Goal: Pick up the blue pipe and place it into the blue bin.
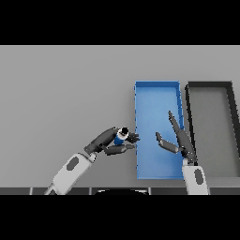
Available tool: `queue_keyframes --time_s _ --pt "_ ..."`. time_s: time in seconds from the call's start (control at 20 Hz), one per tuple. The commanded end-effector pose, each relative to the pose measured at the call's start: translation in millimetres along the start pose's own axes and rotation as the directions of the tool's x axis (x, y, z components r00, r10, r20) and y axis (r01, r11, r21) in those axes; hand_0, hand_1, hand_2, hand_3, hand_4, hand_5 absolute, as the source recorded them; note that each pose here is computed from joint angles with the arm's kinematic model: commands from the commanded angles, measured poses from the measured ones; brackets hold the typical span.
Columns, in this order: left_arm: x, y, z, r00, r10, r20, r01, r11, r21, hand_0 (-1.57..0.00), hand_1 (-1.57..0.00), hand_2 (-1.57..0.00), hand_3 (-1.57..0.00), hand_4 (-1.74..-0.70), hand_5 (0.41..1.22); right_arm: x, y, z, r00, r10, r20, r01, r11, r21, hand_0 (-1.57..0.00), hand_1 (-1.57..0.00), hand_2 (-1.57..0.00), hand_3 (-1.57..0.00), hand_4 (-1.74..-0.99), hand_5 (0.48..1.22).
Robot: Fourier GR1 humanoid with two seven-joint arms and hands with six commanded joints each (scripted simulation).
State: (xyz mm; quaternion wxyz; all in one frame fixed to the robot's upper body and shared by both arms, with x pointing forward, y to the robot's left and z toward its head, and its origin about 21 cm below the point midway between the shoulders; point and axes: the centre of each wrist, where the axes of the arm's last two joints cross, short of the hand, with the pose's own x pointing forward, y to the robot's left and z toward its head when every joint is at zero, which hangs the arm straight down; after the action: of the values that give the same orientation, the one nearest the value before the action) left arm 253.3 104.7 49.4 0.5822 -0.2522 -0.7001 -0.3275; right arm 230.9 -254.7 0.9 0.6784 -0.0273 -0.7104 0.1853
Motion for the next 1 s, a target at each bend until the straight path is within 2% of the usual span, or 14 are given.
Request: queue_keyframes --time_s 0.0,0.1,0.15,0.3,0.45,0.55,0.7,0.95 --pt "1.7 -0.8 -0.2 1.0 -0.006 0.01 0.007 1.0 -0.003 -1.57 -1.57 -1.57 -1.44 -1.73 1.22 1.2 -3.3 -1.8 1.0 -0.004 -0.003 0.004 1.0 0.002 0.0 0.0 0.0 0.0 -1.243 0.687" --pt "0.5 1.8 1.9 1.0 -0.003 0.011 0.003 1.0 0.008 -1.57 -1.57 -1.57 -1.44 -1.73 1.22 4.9 -4.3 -2.9 0.999 -0.013 0.037 0.012 1.0 0.013 0.0 0.0 0.0 0.0 -1.213 0.684" --pt "1.7 -2.5 2.0 1.0 -0.002 0.013 0.002 1.0 -0.001 -1.57 -1.57 -1.57 -1.44 -1.73 1.22 6.7 -2.2 -3.9 0.995 -0.072 0.071 0.07 0.997 0.041 0.0 0.0 0.0 0.0 -1.215 0.669" --pt "1.9 -2.7 -0.5 1.0 0.001 0.014 -0.001 1.0 -0.008 -1.57 -1.57 -1.57 -1.44 -1.73 1.221 28.7 -22.0 -8.1 0.965 -0.222 0.14 0.196 0.964 0.179 0.0 0.0 0.0 0.0 -1.242 0.584" --pt "1.6 -3.7 -1.8 1.0 -0.008 0.014 0.008 1.0 -0.007 -1.57 -1.57 -1.57 -1.44 -1.73 1.221 60.9 -32.7 -13.0 0.939 -0.299 0.172 0.23 0.914 0.334 0.0 0.0 0.0 0.0 -1.292 0.525" --pt "0.4 0.3 0.1 1.0 -0.017 0.017 0.018 1.0 -0.011 -1.57 -1.57 -1.57 -1.44 -1.73 1.221 85.0 -34.7 -20.4 0.934 -0.312 0.176 0.204 0.868 0.453 0.0 0.0 0.0 0.0 -1.326 0.507" --pt "1.7 -4.4 -2.5 1.0 -0.027 0.01 0.027 0.999 -0.019 -1.57 -1.57 -1.57 -1.44 -1.73 1.221 120.3 -27.9 -31.1 0.932 -0.288 0.222 0.102 0.793 0.6 0.0 0.0 0.0 0.0 -1.337 0.504" --pt "4.6 -3.5 -1.3 1.0 -0.026 0.009 0.026 0.999 -0.031 -1.57 -1.57 -1.57 -1.44 -1.73 1.221 162.2 -12.0 -41.3 0.928 -0.25 0.275 -0.017 0.712 0.702 0.0 0.0 0.0 0.0 -1.326 0.485"
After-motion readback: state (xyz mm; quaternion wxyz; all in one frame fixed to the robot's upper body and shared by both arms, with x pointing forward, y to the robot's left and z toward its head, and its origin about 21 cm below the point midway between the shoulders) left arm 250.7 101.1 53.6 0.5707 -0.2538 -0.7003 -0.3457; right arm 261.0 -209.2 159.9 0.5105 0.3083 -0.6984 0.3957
